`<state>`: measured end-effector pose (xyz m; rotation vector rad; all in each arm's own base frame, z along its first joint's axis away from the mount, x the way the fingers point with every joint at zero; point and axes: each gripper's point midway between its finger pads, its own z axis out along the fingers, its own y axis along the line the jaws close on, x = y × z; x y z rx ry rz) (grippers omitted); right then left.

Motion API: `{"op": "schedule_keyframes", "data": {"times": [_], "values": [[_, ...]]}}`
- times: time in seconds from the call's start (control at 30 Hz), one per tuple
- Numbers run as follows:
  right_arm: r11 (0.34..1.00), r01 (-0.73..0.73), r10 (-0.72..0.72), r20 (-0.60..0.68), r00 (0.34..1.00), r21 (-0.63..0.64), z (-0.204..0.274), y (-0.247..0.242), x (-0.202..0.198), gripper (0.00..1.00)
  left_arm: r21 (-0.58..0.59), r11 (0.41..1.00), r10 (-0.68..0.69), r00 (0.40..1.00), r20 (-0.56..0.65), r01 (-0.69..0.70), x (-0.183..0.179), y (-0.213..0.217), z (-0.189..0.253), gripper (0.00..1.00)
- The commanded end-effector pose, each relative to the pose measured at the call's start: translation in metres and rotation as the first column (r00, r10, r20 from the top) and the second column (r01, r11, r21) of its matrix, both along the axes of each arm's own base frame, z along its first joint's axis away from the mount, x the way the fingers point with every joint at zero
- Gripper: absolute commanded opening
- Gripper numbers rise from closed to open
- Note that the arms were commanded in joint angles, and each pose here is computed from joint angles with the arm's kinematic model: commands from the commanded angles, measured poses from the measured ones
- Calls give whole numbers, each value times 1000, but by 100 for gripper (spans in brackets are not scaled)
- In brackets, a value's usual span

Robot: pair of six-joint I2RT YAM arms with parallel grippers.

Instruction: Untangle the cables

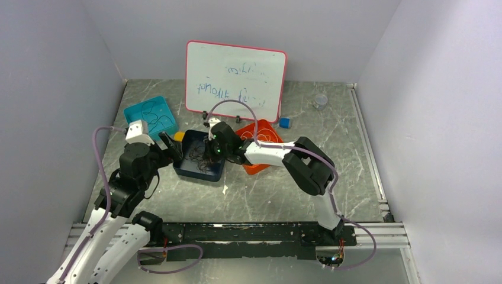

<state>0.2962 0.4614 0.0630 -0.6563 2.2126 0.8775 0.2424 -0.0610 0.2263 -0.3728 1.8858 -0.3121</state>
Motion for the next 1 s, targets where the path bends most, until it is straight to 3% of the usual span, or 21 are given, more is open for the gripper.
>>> {"op": "schedule_keyframes", "data": {"times": [0.0,0.17,0.33,0.5,0.67,0.93,0.97], "values": [[999,-2,3,19,1000,-54,-12,-2,6,4,9,1000,-20,1000,3,20,-1,-1,0,94],[1000,-8,9,47,999,-25,5,0,7,12,12,999,-39,999,6,39,-1,-4,2,96],[998,4,-12,128,992,60,62,1,11,24,27,998,-61,998,16,61,0,-6,6,99],[997,31,-42,181,983,66,89,-9,15,49,41,998,-43,999,9,43,3,-3,6,99],[996,65,-76,223,972,54,102,-22,18,66,43,998,-47,999,8,47,4,-4,5,99],[982,174,-190,284,940,79,130,-66,20,71,49,996,-76,997,14,75,9,-10,6,100],[976,200,-216,284,934,86,132,-76,21,77,50,996,-78,997,16,77,10,-11,7,99]]}}
